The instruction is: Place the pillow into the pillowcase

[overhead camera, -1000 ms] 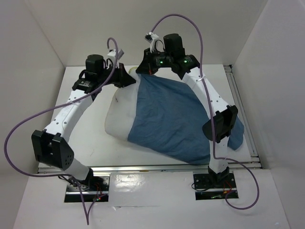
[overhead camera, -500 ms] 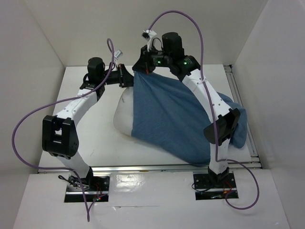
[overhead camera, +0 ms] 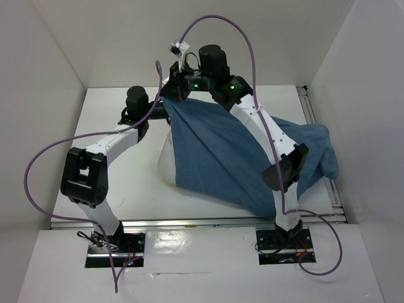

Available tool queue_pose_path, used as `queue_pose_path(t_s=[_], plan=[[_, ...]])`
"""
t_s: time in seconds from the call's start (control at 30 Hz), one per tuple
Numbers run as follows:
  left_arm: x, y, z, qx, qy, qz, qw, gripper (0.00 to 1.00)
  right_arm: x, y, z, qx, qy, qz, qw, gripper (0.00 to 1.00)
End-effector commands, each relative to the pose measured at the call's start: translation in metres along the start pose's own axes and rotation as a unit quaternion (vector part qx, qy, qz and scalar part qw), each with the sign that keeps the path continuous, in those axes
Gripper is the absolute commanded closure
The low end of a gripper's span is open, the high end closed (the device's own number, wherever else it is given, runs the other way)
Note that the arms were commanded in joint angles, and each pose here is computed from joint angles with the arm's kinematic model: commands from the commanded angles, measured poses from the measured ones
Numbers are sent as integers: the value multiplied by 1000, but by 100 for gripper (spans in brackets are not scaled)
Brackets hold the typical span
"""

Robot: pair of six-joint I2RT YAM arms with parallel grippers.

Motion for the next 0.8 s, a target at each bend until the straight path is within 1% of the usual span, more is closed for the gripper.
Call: queue_pose_path(t_s=[0.0, 0.03, 0.1, 0.13, 0.2, 0.23, 0.4, 0.47, 0.5, 0.6, 0.67, 0.7, 0.73, 0.77], plan=[[-19, -11, -17, -33, 24, 16, 999, 100, 66, 81, -11, 110, -122, 110, 980, 100], [-19, -13, -17, -34, 24, 22, 999, 100, 66, 79, -15, 110, -125, 112, 980, 100], [-21, -11, -21, -36, 21, 28, 999, 100, 62, 91, -21, 124, -126, 115, 978, 100], [-22, -4, -21, -32, 18, 47, 998, 100, 62, 91, -21, 124, -126, 115, 977, 100], [-21, -3, -22, -35, 12, 50, 998, 100, 54, 98, -30, 134, -124, 115, 976, 100], [-21, -1, -23, -35, 12, 60, 997, 100, 59, 101, -26, 136, -132, 120, 975, 100], [-22, 10, -25, -33, 3, 92, 995, 100, 58, 125, -34, 155, -144, 144, 967, 100], [-22, 11, -25, -38, 1, 91, 995, 100, 57, 139, -37, 164, -149, 150, 964, 100], [-21, 15, -26, -34, -2, 101, 994, 100, 57, 139, -37, 164, -149, 150, 964, 100], [-19, 15, -27, -37, -3, 95, 995, 100, 53, 147, -44, 169, -149, 149, 963, 100], [-19, 16, -27, -37, -3, 90, 995, 100, 49, 142, -47, 160, -144, 147, 965, 100], [-20, 18, -27, -32, -1, 101, 994, 100, 48, 135, -49, 139, -142, 151, 968, 98], [-22, 19, -27, -31, 4, 98, 995, 100, 45, 129, -48, 122, -137, 151, 971, 91], [-22, 19, -27, -29, 4, 88, 996, 100, 43, 124, -48, 106, -134, 151, 974, 68]])
Point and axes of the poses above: each gripper's point midway between its finger pads, its own z axis back along the fingers, its own y axis along the line the jaws close on, x = y × z, the point moved 2 cm from there along z, back along the fingers, and after that the axes turned 5 degrees about -z, right-handed, at the moved point
